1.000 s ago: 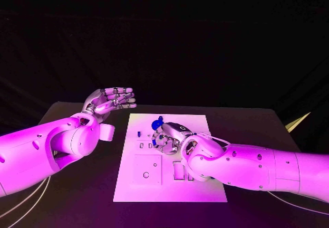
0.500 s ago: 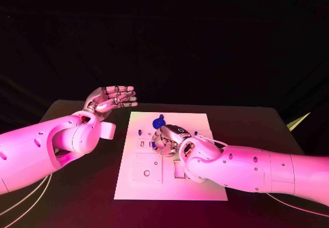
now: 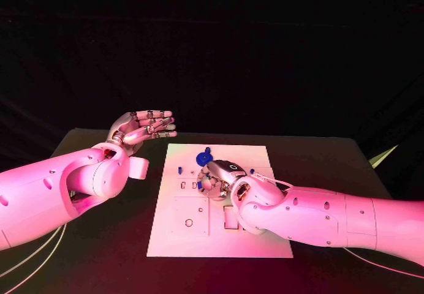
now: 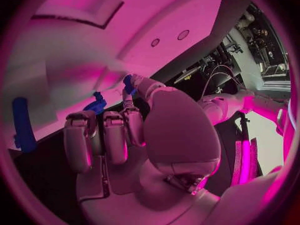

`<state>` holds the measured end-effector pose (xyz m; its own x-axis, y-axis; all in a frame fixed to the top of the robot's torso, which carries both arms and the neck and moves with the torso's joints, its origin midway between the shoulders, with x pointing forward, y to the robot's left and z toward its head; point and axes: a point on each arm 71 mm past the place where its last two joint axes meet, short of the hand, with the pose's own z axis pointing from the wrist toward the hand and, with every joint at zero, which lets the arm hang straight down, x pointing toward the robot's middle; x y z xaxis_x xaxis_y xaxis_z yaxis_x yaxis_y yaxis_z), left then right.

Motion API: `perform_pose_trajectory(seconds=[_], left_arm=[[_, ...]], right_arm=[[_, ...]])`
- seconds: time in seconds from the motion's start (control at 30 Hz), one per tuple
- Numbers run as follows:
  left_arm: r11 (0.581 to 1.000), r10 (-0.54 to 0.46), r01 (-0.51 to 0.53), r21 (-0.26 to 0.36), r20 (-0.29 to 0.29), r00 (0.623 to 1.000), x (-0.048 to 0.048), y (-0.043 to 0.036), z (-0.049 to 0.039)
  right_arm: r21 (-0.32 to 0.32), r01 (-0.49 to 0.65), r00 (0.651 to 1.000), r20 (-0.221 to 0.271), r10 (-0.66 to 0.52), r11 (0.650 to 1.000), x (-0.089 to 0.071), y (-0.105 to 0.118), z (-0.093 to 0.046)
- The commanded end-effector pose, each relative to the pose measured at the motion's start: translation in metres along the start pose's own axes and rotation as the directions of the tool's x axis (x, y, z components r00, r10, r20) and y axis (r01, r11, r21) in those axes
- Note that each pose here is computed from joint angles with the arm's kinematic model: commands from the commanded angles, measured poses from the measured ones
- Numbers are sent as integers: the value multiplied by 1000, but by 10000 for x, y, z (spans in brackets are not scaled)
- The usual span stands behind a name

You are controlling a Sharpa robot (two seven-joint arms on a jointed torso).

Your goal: Assemble the parts on the task board

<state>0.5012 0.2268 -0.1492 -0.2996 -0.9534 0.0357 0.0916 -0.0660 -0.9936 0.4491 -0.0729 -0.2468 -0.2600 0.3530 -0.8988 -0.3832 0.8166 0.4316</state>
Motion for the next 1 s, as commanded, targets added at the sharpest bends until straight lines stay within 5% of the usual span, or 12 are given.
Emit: perform_pose_trajectory(seconds=[0.03,1.0], left_arm=[[1000,-2,2,3,-7,1000,15,-5,3],[1000,-2,2,-2,-11,1000,17,0,3]], right_arm=[[-1,5,1000,4,-5,1000,6,6,5],[11,25,1000,-6,-25,1000,46,-24,66]])
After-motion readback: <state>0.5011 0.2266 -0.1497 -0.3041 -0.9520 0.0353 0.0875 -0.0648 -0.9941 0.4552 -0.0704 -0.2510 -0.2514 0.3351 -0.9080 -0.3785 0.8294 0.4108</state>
